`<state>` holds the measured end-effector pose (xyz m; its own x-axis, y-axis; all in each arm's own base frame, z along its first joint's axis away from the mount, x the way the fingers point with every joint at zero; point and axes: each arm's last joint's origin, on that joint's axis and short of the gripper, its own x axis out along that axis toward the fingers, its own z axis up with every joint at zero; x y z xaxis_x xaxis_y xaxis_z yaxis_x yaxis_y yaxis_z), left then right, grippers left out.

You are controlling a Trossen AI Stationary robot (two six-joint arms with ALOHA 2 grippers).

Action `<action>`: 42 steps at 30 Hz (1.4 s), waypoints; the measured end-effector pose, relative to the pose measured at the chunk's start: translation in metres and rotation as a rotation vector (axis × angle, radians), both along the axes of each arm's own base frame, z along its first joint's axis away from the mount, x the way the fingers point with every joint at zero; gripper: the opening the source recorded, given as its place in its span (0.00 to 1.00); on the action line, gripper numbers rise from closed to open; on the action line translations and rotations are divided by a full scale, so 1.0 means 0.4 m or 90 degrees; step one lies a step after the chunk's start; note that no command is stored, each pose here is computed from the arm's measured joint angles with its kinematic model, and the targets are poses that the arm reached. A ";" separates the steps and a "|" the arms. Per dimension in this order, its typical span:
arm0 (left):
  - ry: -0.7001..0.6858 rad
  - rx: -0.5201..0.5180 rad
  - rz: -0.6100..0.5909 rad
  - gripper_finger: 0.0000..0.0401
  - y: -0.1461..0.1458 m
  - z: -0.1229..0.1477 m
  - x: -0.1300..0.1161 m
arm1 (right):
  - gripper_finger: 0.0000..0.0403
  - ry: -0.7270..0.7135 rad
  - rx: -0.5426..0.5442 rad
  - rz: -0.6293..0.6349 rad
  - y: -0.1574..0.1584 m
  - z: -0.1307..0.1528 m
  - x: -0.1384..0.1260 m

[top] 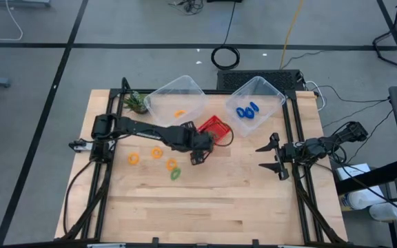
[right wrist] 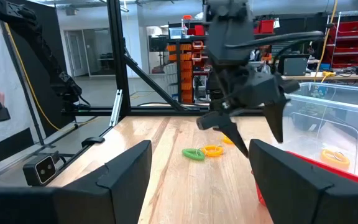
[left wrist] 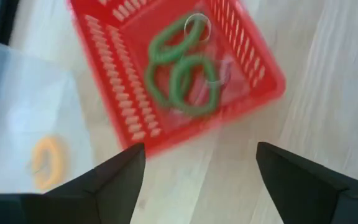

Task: Sort spring keychains
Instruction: Put the green spring keychain into the red bin

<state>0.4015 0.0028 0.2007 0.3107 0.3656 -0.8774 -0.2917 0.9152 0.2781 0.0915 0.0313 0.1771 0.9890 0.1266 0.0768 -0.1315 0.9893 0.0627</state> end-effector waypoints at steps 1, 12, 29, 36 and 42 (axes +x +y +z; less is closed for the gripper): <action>0.012 0.009 -0.006 0.80 -0.011 0.000 -0.005 | 0.64 0.000 0.000 0.000 0.000 0.000 0.000; 0.115 -0.009 -0.046 0.76 -0.116 0.015 -0.067 | 0.64 0.000 0.000 0.000 0.000 0.000 0.000; 0.140 -0.186 0.124 0.74 -0.244 0.008 -0.118 | 0.64 0.000 0.000 0.000 0.000 0.000 0.000; 0.121 -0.210 0.240 0.71 -0.270 -0.015 -0.135 | 0.64 0.000 0.000 0.000 0.000 0.000 0.000; 0.119 -0.213 0.297 0.72 -0.269 -0.073 -0.158 | 0.64 0.000 0.000 0.000 0.000 0.000 0.000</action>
<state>0.3384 -0.1047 0.1715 0.0130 0.1214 -0.9925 -0.6574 0.7490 0.0830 0.0914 0.0313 0.1771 0.9890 0.1266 0.0766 -0.1315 0.9893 0.0626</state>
